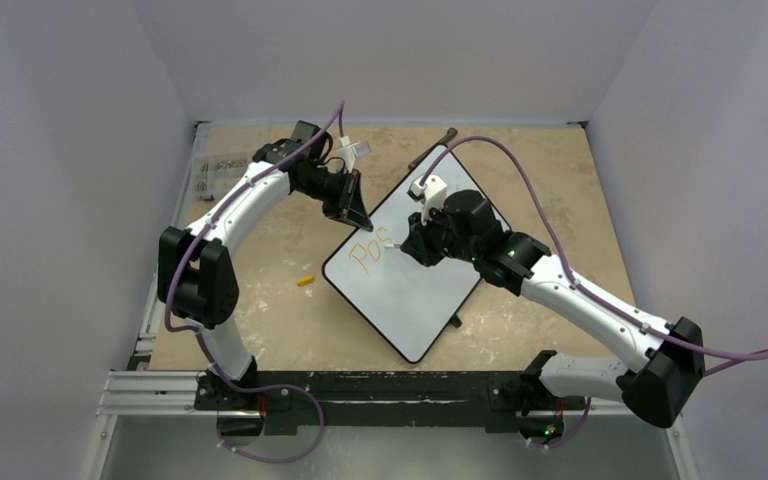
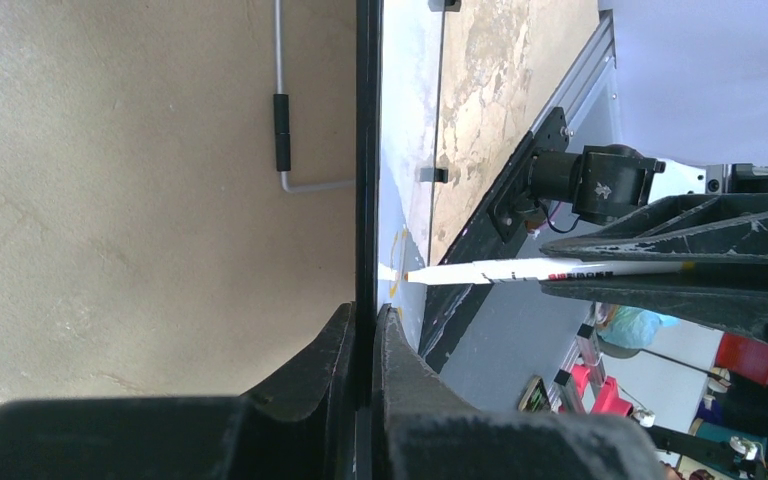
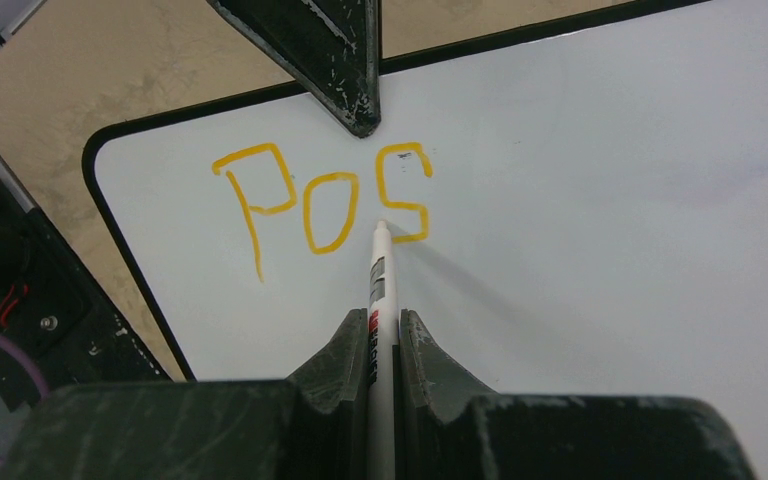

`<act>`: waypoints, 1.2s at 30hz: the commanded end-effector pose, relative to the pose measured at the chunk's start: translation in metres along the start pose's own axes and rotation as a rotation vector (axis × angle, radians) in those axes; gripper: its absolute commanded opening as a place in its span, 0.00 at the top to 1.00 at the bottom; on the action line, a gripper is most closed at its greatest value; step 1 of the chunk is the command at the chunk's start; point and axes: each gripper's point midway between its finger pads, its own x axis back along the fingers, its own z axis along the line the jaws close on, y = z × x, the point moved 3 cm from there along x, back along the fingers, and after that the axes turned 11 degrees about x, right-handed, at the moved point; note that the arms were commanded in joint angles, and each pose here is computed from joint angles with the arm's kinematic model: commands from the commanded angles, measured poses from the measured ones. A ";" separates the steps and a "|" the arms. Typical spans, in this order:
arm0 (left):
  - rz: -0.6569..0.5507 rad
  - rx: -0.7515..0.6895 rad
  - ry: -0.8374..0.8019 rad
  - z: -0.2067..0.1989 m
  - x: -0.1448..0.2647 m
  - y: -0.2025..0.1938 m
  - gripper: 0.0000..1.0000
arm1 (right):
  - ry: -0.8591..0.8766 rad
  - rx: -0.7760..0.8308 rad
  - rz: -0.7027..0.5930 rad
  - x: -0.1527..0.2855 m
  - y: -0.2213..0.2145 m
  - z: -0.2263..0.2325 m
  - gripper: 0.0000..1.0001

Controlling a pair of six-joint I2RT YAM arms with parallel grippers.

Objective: Write a sentence on the whiteboard

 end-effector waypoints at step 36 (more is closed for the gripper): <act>-0.005 -0.044 0.026 -0.008 0.002 -0.006 1.00 | -0.163 -0.014 -0.149 0.006 0.052 -0.026 1.00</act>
